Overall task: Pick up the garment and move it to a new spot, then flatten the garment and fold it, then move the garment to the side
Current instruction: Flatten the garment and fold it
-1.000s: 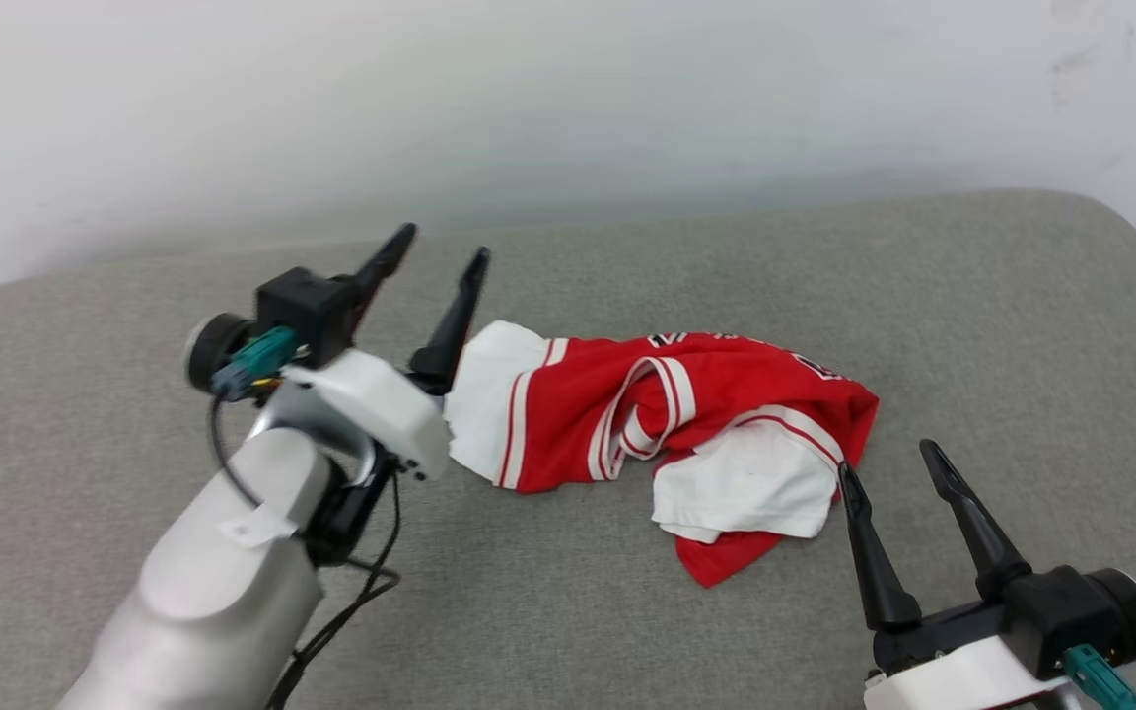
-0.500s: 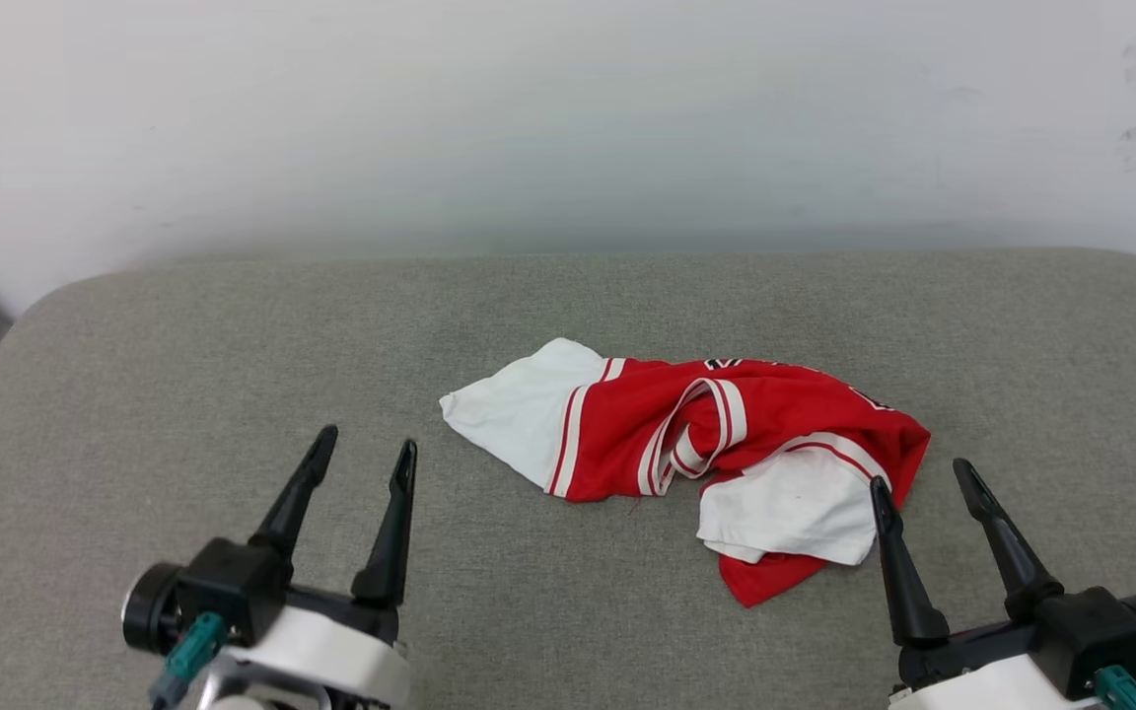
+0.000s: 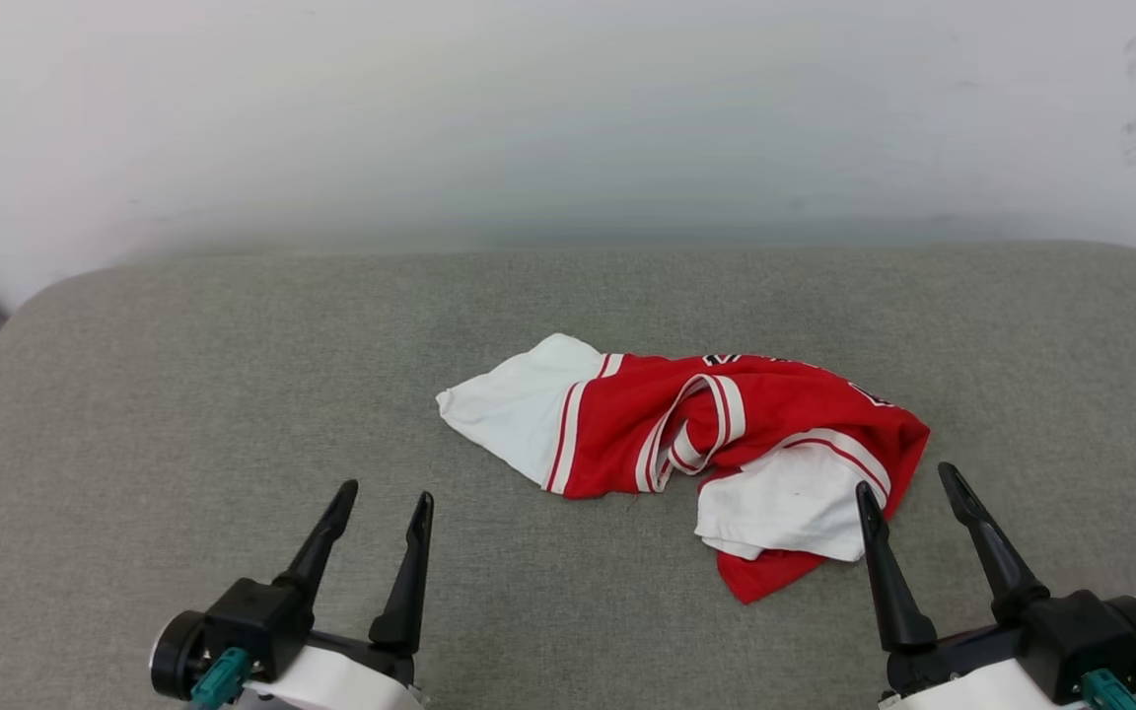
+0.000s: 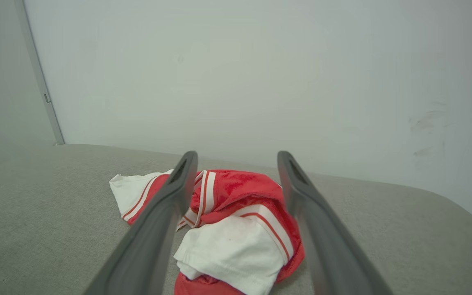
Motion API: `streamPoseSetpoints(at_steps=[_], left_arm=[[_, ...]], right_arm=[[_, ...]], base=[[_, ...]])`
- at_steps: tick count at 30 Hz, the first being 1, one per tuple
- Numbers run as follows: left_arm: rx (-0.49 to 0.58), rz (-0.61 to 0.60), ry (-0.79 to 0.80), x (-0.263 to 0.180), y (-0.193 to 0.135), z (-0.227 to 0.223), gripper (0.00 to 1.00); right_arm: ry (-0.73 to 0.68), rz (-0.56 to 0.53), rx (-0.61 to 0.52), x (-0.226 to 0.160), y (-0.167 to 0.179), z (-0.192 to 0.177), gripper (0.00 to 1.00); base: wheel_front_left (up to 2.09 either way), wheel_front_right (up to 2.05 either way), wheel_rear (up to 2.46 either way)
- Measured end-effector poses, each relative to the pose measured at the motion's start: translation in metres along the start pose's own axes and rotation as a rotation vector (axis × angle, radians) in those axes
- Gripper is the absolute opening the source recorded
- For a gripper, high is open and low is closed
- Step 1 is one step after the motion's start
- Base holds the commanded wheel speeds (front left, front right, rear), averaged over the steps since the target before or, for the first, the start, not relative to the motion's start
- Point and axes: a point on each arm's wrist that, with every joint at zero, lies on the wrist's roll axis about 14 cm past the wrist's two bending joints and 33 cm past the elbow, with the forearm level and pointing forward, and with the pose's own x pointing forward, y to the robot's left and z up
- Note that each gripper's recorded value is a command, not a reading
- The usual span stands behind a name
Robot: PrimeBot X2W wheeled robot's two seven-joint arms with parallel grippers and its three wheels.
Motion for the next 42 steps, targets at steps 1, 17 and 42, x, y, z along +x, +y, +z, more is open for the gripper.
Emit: streamPoseSetpoints(at_steps=[1,17,42], left_arm=[[-0.004,-0.007,0.018,0.0,-0.001,-0.006,1.0],[-0.049,-0.224,0.654,0.104,-0.022,-0.08,1.0],[0.123,-0.326,1.264,0.118,-0.004,-0.19,0.0]], right_arm=[[0.004,-0.001,0.0,0.0,0.0,-0.001,1.0],[0.069,-0.04,-0.011,0.015,-0.017,-0.027,1.0],[0.181,-0.105,0.012,0.02,-0.039,-0.067,1.0]], base=[[0.0,0.0,0.0],[0.0,0.0,0.0],[0.0,0.0,0.0]])
